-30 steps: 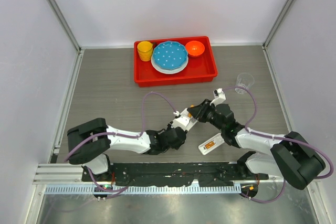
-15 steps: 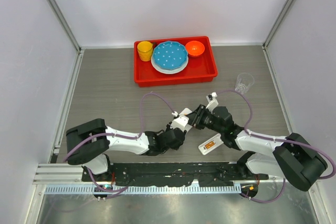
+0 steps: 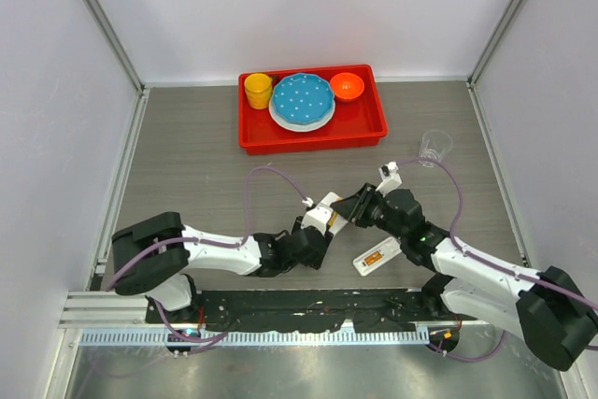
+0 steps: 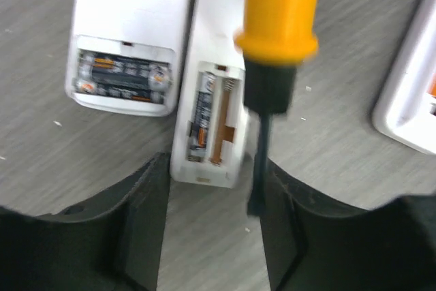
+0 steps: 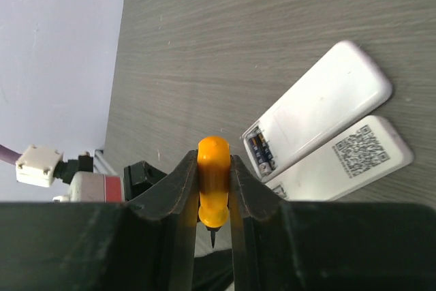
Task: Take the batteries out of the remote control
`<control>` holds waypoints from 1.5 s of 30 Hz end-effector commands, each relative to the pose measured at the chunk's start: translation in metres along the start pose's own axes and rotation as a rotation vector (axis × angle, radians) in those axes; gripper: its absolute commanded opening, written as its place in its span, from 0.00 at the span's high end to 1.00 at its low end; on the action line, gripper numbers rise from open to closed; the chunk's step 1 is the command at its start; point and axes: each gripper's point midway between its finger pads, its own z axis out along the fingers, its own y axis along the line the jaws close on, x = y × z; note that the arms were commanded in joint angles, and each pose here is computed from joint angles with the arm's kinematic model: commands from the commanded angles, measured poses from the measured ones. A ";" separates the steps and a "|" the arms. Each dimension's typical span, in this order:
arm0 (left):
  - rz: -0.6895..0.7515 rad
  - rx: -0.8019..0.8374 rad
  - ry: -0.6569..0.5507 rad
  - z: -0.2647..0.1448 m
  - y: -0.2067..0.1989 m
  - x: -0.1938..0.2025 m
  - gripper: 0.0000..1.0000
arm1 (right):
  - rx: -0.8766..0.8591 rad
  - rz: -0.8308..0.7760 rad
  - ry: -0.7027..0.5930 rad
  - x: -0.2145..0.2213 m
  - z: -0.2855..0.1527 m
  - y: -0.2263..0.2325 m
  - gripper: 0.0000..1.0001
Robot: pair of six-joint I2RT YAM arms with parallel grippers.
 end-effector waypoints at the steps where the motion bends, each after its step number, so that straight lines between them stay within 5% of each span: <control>1: -0.026 0.105 0.129 -0.012 -0.010 0.037 0.34 | 0.048 -0.094 -0.113 -0.033 -0.007 0.006 0.99; 15: -0.076 0.271 0.062 -0.018 -0.049 0.006 0.27 | 0.085 -0.130 -0.141 -0.043 -0.011 0.002 0.99; 30: -0.259 0.216 -0.118 -0.077 0.022 -0.048 0.05 | 0.123 -0.211 -0.116 -0.040 -0.010 -0.009 0.99; 45: -0.354 0.310 -0.056 -0.077 0.030 -0.041 0.09 | 0.110 -0.195 -0.105 -0.039 0.005 -0.008 0.99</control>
